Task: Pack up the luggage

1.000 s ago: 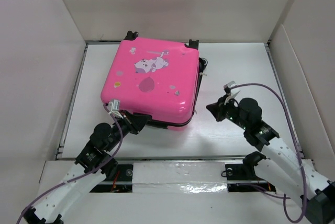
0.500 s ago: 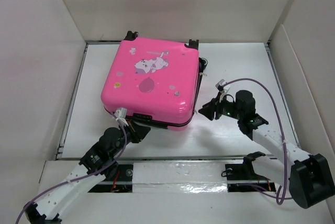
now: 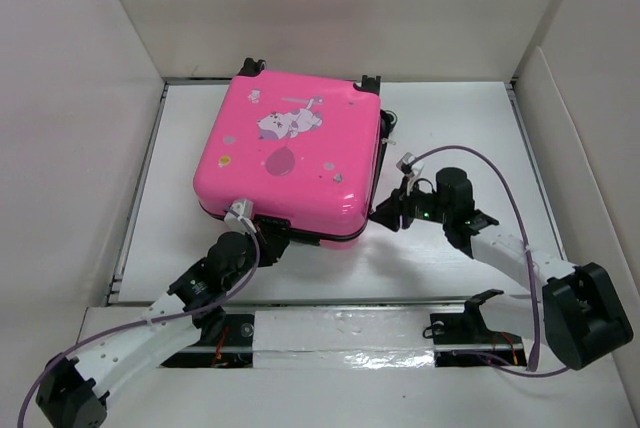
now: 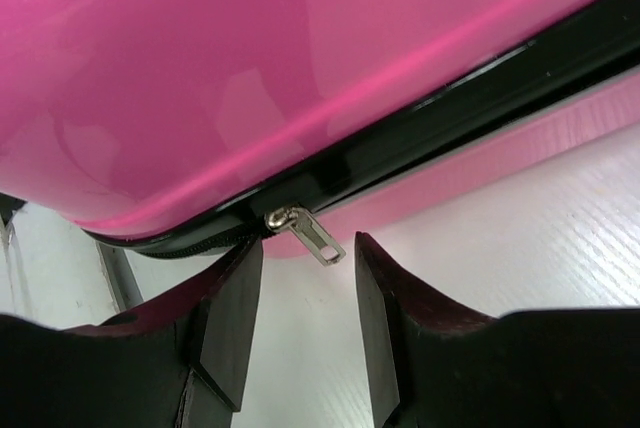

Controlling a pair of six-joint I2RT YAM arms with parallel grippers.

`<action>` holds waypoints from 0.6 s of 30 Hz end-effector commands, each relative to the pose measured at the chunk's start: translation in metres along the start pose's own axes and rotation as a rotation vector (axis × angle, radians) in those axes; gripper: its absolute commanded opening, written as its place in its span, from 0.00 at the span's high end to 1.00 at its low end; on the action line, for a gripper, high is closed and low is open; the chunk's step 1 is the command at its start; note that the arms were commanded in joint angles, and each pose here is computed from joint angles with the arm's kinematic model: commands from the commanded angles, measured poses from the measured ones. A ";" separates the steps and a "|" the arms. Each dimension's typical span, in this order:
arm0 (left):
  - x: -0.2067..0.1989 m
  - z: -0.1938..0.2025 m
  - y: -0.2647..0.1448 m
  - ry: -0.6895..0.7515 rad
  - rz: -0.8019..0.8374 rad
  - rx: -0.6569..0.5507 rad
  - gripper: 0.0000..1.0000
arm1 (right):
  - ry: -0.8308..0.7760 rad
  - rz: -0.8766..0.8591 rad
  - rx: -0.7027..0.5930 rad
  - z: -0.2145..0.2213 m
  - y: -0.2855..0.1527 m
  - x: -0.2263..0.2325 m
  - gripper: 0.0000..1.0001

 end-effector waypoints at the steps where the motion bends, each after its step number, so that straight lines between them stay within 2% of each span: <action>1: -0.022 -0.023 -0.001 0.007 0.087 -0.092 1.00 | -0.100 -0.030 -0.071 -0.027 0.010 0.001 0.52; 6: -0.025 -0.022 0.002 0.008 0.108 -0.072 1.00 | -0.102 -0.048 -0.061 -0.027 0.021 -0.003 0.53; 8: -0.027 -0.022 0.003 0.009 0.118 -0.067 1.00 | -0.105 -0.057 -0.068 -0.026 0.023 -0.004 0.62; 9: -0.027 -0.022 0.003 0.011 0.119 -0.066 1.00 | -0.103 -0.057 -0.068 -0.025 0.023 -0.005 0.70; 12: -0.030 -0.023 0.005 0.013 0.144 -0.066 1.00 | -0.105 -0.059 -0.064 -0.023 0.024 -0.003 0.88; 15: -0.034 -0.023 0.009 0.009 0.177 -0.065 1.00 | -0.099 -0.051 -0.069 -0.018 0.023 0.000 1.00; 18: -0.038 -0.025 0.013 0.014 0.196 -0.073 1.00 | -0.095 -0.040 -0.072 -0.013 0.022 0.005 1.00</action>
Point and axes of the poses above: each gripper's point midway between its finger pads, its own y axis out along the fingers, its own x axis along the line the jaws close on, z = x × y, the point moved 10 cm from there along -y, back along the fingers, and after that the axes turned 1 degree about y, right-handed, at the moved point
